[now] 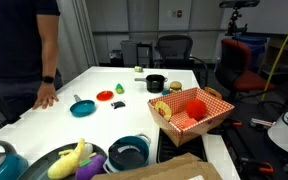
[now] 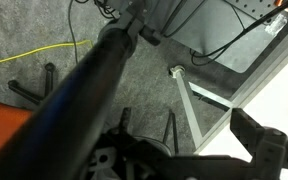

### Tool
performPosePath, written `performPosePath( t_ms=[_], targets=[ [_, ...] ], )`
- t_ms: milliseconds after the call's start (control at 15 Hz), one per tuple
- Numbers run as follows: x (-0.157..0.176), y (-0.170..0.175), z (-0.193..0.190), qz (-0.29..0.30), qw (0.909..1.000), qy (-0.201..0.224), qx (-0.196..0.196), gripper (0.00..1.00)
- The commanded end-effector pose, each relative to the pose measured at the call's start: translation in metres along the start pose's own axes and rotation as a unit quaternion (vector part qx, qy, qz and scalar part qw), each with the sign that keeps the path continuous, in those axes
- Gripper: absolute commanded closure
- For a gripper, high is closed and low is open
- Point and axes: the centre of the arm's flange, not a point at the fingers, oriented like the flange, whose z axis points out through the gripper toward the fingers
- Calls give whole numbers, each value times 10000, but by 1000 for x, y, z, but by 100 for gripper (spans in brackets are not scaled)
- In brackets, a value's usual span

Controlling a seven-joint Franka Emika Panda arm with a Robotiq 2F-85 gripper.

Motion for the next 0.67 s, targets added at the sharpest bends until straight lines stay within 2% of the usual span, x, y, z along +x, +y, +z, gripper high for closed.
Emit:
performPosePath(
  t_ms=[0,200,600],
  targets=[
    [3,-11,2,-123,9999,-53,-71,0],
    [7,-31,19,-344,9988,-313,-160,0],
    [8,-30,20,-341,9988,-335,-143,0]
  ],
)
